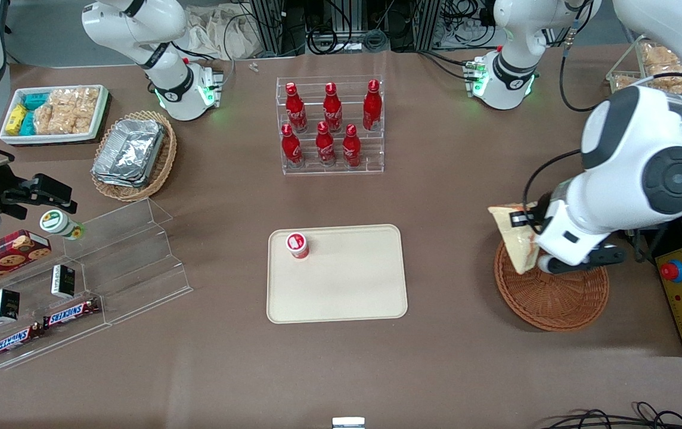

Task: Place sandwich from basket to tray
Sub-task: 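Carry the sandwich over the white tray with the left gripper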

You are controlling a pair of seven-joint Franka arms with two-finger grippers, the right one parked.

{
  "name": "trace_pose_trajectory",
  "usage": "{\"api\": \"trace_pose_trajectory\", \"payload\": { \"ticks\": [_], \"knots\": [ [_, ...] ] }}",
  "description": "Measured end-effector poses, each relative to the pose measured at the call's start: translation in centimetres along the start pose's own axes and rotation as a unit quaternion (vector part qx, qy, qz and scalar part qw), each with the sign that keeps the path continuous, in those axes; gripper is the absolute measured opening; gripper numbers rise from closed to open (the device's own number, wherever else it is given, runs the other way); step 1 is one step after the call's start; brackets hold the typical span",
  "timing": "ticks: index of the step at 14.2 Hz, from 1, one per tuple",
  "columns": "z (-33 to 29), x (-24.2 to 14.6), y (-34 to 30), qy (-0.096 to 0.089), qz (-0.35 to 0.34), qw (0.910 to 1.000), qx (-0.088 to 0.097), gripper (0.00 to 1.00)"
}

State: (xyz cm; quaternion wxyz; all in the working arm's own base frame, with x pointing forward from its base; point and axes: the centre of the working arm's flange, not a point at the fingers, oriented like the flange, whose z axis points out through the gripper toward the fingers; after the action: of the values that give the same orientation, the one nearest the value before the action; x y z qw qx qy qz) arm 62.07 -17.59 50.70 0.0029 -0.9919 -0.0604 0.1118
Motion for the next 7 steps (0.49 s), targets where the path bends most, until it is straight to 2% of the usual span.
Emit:
{"api": "trace_pose_trajectory", "payload": {
  "ticks": [3, 7],
  "knots": [
    [1.2, -1.6, 4.7, 0.000, 0.040, 0.9992, 0.010, 0.14],
    [4.6, -2.4, 11.5, 0.020, 0.062, 0.9978, 0.014, 0.14]
  ]
}}
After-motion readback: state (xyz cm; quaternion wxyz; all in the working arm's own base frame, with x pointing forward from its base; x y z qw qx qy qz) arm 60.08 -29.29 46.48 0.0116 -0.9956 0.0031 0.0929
